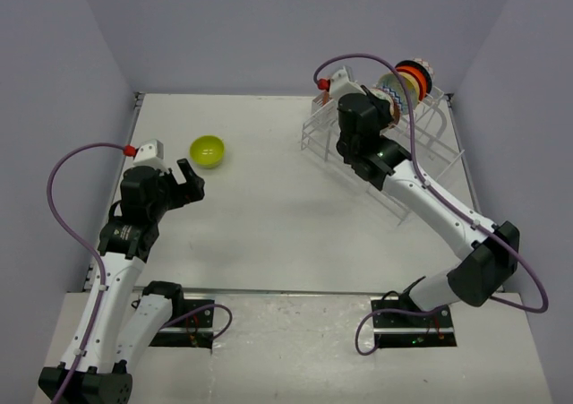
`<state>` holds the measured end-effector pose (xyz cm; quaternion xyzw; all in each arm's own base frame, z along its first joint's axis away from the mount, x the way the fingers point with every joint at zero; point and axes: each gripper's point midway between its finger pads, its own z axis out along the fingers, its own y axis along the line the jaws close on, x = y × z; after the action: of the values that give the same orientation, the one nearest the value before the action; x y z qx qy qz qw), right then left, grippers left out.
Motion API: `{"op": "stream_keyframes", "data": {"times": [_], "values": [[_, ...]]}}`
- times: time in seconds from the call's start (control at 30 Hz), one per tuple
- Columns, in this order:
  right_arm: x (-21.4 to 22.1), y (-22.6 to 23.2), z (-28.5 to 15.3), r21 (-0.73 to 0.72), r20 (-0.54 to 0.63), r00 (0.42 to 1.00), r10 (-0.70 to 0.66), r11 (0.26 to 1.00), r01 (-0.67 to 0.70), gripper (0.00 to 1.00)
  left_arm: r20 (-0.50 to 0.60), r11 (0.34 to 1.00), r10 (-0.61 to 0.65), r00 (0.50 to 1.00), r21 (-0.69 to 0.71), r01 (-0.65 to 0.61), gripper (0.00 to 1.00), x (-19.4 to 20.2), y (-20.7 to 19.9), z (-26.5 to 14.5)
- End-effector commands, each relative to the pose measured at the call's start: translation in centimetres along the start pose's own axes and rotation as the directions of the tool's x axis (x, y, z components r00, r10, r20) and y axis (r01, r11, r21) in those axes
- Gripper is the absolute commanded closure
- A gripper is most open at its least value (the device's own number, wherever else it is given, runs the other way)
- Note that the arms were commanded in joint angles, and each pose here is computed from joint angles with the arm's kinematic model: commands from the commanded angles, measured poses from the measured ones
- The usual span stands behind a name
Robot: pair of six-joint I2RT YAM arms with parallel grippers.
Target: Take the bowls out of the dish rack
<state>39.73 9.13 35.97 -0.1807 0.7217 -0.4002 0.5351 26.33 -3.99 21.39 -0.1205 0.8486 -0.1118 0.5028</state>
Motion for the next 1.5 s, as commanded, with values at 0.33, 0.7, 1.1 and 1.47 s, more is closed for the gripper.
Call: {"op": "stream_keyframes", "data": {"times": [0.33,0.7,1.1,1.47], "values": [[-5.6,-5.1,-6.2,-0.16,0.124,0.925,0.359,0.927,-0.338,1.0,0.18,0.924,-0.007,0.984,0.376,-0.063,0.0,-7.7,-8.4,-4.7],[-7.9,7.4,-12.3,-0.646,-0.223,0.819,0.529,0.549,-0.531,1.0,0.139,0.716,0.055,0.989,0.684,-0.136,0.0,-10.2,-22.9,-8.3],[-8.9,9.1,-16.1,-0.754,-0.337,0.747,0.574,0.311,-0.579,1.0,0.061,0.942,0.222,0.973,0.246,-0.23,0.33,-6.4,-20.5,-0.3],[-9.4,10.2,-18.9,-0.825,-0.374,0.723,0.581,0.147,-0.545,1.0,0.038,0.88,0.199,0.979,0.434,-0.195,1.0,-4.9,-23.7,-1.1]]}}
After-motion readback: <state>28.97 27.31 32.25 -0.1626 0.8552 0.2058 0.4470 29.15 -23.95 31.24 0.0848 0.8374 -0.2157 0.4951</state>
